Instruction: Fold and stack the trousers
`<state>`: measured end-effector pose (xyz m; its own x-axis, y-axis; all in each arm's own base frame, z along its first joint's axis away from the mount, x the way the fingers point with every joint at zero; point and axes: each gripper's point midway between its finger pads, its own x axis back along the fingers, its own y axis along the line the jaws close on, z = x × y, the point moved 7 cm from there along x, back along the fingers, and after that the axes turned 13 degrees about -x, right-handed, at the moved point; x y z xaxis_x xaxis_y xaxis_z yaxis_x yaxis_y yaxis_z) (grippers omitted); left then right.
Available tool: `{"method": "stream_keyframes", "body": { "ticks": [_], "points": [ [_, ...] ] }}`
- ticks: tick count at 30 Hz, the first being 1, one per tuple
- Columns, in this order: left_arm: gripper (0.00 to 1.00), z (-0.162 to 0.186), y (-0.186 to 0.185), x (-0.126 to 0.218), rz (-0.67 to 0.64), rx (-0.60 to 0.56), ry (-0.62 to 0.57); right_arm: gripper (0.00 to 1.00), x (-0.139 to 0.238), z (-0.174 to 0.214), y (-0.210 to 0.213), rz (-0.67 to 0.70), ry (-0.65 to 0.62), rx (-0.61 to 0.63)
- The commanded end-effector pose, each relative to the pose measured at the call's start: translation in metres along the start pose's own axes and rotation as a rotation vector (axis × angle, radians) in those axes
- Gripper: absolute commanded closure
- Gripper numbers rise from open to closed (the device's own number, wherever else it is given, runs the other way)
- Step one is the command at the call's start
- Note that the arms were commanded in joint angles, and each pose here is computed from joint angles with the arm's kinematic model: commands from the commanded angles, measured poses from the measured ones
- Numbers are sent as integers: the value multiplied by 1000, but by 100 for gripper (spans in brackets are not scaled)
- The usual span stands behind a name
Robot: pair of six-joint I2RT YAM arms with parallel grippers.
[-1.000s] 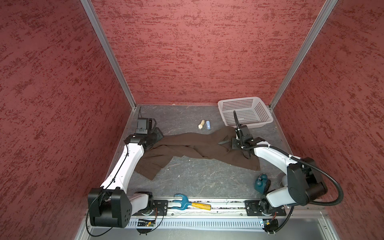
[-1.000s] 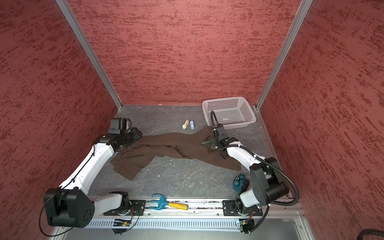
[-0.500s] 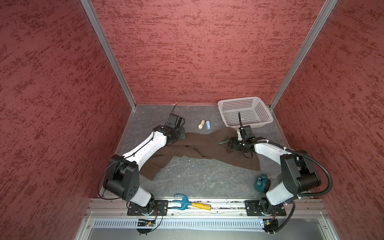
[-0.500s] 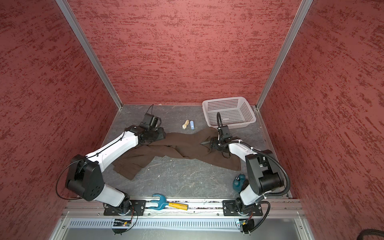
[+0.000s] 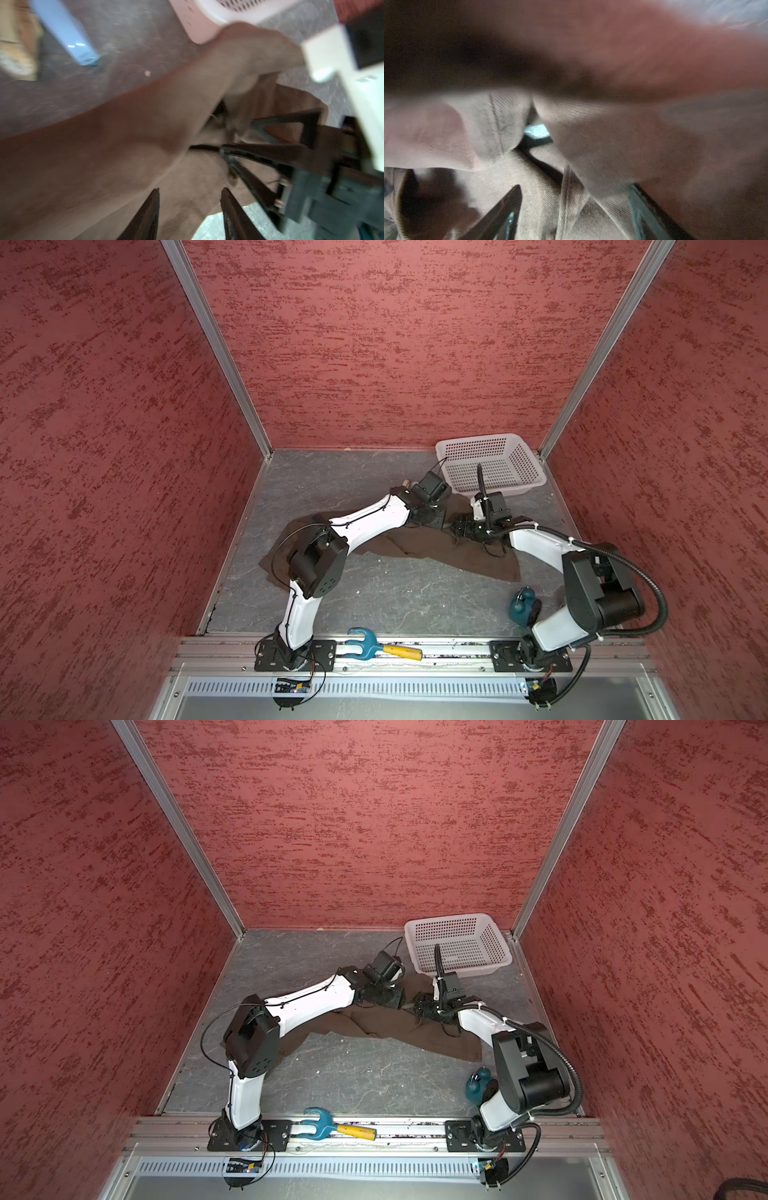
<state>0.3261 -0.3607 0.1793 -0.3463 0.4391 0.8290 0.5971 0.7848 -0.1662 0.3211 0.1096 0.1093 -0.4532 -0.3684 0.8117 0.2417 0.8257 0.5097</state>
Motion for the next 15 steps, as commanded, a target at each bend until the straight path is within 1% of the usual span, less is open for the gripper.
{"method": "stream_keyframes", "body": {
  "ticks": [1, 2, 3, 5, 6, 8, 10, 13, 15],
  "points": [
    [51, 7, -13, -8, 27, -78, 40, 28, -7, -8, 6, -61, 5, -32],
    [49, 9, -17, -9, 29, -88, 35, 37, -8, -10, 5, -72, -1, -43],
    [46, 11, -20, -10, 35, -92, 28, 52, -8, -13, 3, -73, -17, -59],
    [39, 16, -25, -13, 57, -78, 26, 78, -2, -25, 3, -103, -47, -99],
    [37, 18, -28, -15, 65, -69, 26, 84, 3, -31, 6, -134, -56, -112],
    [35, 22, -34, -19, 74, -67, 24, 89, 13, -45, 11, -168, -82, -112],
    [33, 28, -41, -26, 84, -71, 27, 93, 24, -57, 16, -166, -120, -93],
    [34, 33, -49, -38, 145, -27, 69, 99, 44, -77, 21, -149, -176, -69],
    [35, 35, -51, -43, 160, -19, 88, 100, 56, -87, 21, -142, -220, -70]
  ]
}}
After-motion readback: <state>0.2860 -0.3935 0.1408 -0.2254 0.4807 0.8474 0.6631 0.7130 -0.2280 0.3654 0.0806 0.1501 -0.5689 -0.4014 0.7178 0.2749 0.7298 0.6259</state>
